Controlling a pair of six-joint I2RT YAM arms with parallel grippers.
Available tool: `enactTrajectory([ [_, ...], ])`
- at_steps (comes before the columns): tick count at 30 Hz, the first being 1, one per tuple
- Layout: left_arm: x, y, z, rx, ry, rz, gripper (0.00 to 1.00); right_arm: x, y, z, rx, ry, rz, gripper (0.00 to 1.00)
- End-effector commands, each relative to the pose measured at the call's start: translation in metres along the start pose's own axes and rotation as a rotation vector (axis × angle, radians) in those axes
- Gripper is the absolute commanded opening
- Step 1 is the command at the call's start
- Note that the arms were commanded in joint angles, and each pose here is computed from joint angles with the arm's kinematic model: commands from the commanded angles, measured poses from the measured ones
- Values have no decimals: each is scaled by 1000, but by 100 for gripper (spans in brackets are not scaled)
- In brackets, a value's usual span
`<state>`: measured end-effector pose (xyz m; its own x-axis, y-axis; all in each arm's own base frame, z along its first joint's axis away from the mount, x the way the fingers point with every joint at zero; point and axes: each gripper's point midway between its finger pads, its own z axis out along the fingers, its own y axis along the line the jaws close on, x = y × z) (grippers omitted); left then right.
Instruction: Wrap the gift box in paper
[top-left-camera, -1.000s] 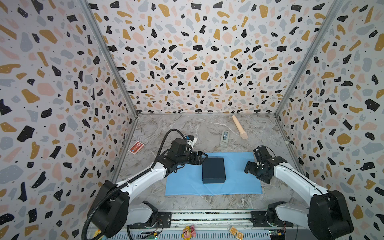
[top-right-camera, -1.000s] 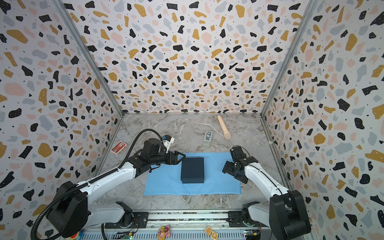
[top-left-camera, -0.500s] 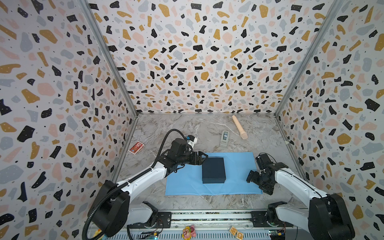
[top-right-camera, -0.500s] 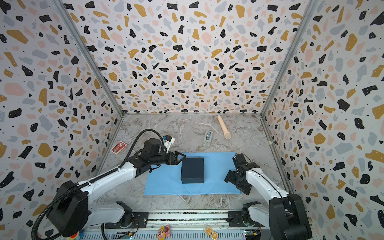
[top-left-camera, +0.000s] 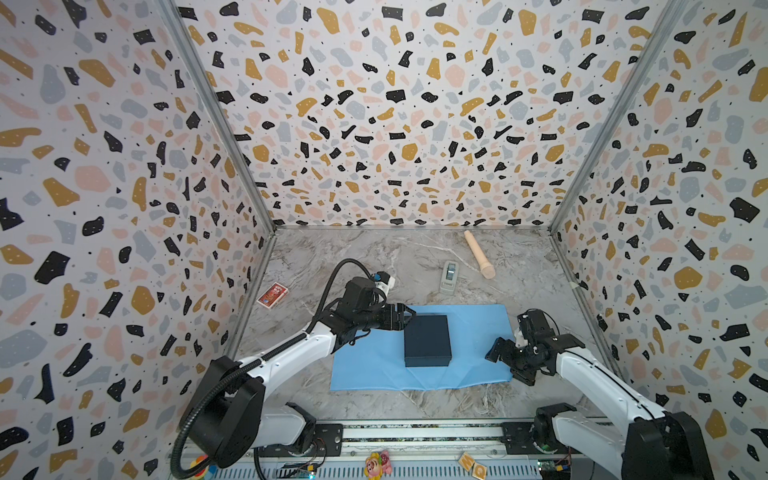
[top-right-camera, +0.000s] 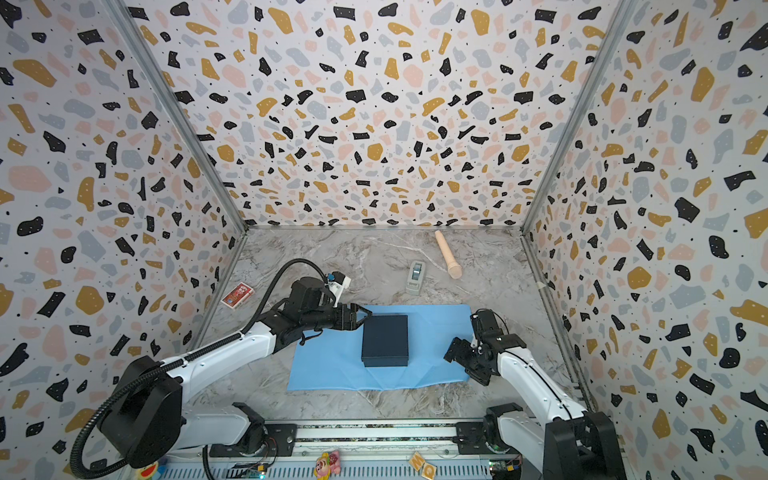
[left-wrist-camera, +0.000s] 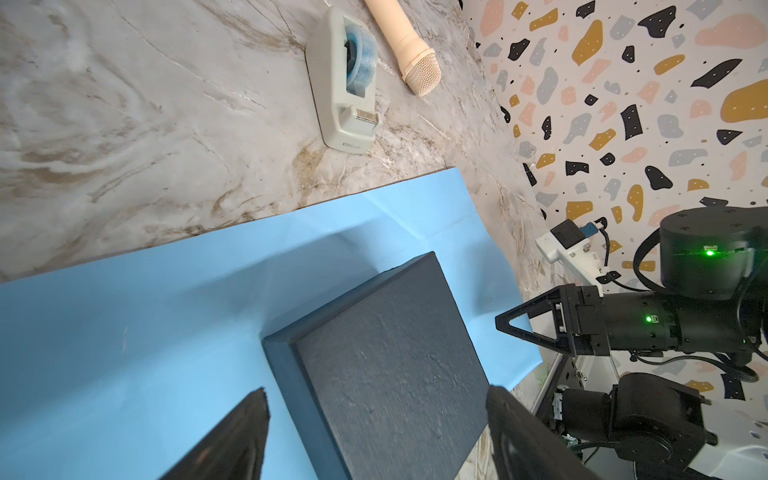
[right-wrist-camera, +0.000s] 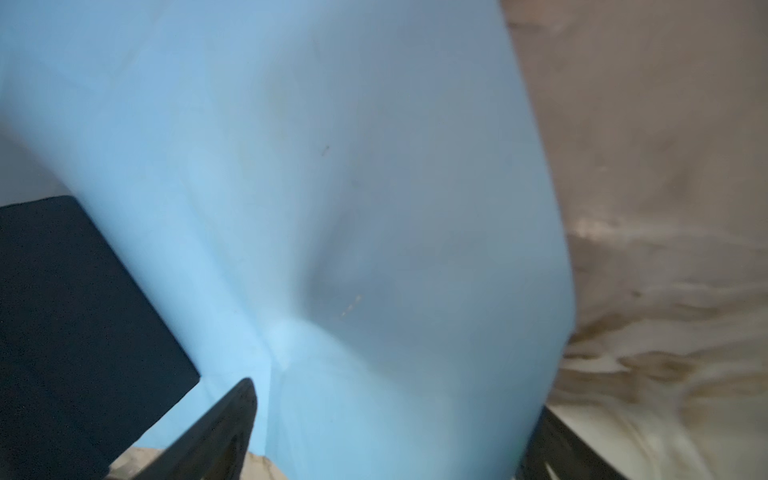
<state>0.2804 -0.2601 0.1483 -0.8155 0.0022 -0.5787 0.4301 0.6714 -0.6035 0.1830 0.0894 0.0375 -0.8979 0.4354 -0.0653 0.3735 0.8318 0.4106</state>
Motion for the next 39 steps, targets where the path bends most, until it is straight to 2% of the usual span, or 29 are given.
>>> enactTrajectory([
  [1,-12,-6,-1,25,-35,5,82,-17,24,-14,-106,-93,-85,88],
  [7,-12,-7,0,24,-27,5,82,-28,43,-32,-215,-224,-170,87],
  [13,-12,-6,0,17,-23,-1,81,-24,63,-41,-362,-270,-250,86],
  [23,-20,-9,-2,11,-41,-15,81,-23,74,-54,-453,-344,-286,87],
  [30,-23,-11,-3,6,-50,-16,81,-22,81,-61,-485,-350,-287,84],
  [35,-25,-13,-4,10,-55,-14,81,-21,64,-48,-407,-308,-213,80],
  [39,-25,-14,-4,9,-54,-11,81,-20,46,-39,-321,-290,-135,71],
])
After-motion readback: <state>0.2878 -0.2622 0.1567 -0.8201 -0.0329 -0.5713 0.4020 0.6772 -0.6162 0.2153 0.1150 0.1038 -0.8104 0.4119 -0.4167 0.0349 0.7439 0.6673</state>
